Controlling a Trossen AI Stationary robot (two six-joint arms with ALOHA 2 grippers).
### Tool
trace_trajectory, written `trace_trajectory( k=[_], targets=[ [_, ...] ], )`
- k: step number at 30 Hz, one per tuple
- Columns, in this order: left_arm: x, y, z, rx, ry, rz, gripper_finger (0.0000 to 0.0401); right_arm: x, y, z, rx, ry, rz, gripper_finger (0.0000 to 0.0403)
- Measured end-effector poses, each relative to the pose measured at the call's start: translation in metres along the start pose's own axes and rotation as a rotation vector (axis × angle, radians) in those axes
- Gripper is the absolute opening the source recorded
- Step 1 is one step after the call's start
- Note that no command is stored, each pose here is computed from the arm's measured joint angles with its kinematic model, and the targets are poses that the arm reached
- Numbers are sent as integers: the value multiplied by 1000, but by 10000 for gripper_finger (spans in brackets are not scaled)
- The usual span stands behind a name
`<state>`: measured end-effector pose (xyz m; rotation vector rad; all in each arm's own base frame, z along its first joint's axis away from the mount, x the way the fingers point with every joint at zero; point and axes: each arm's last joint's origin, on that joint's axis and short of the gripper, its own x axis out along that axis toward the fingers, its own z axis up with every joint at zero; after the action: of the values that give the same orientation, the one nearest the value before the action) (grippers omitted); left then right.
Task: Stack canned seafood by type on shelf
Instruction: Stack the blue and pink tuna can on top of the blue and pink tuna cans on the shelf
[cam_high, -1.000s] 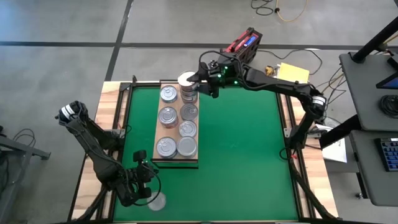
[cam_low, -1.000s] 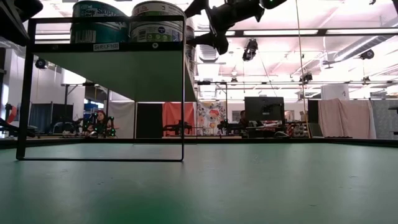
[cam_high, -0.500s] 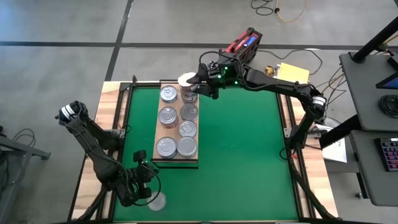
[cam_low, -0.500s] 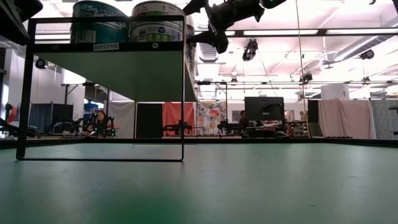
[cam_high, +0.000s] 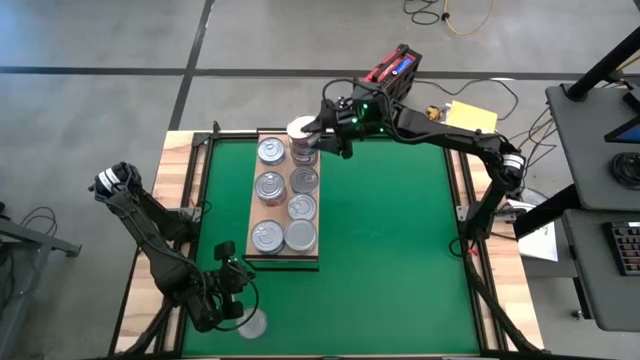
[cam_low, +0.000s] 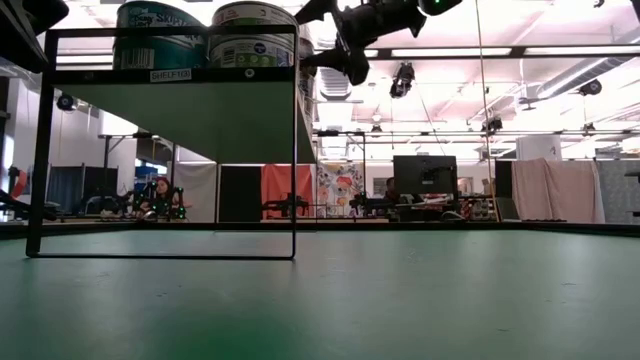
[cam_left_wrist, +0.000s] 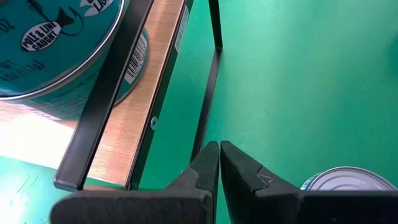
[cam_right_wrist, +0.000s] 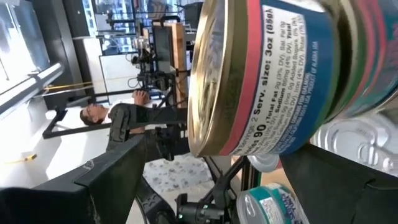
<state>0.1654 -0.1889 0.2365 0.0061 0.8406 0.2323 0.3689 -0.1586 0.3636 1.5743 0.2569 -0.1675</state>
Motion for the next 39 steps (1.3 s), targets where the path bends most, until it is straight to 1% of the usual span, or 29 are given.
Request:
trace_trajectory(
  k=[3, 7, 14, 19, 25, 29, 35, 39],
  targets=[
    [0, 0, 0, 0, 0, 0, 0, 0, 0, 0, -1, -2, 1, 354],
    [0, 0, 0, 0, -4, 2, 0, 1, 3, 3, -20, -16, 38, 354],
    [0, 0, 0, -2, -6, 1, 0, 2, 2, 1, -17, 9, 35, 354],
    [0, 0, 1, -8, -9, -2, 0, 2, 1, 4, -20, -8, 29, 354],
    [1, 0, 2, -13, -8, 4, 0, 2, 0, 4, -19, 10, 30, 354],
    [2, 0, 2, -14, -9, 3, 0, 2, -2, 1, 14, 65, 13, 354],
    [2, 0, 2, -12, -9, 3, 0, 1, -2, 6, 27, 57, 16, 354],
    [2, 0, 2, -12, -9, 3, 0, 0, -3, 8, 46, 103, 22, 354]
  ],
)
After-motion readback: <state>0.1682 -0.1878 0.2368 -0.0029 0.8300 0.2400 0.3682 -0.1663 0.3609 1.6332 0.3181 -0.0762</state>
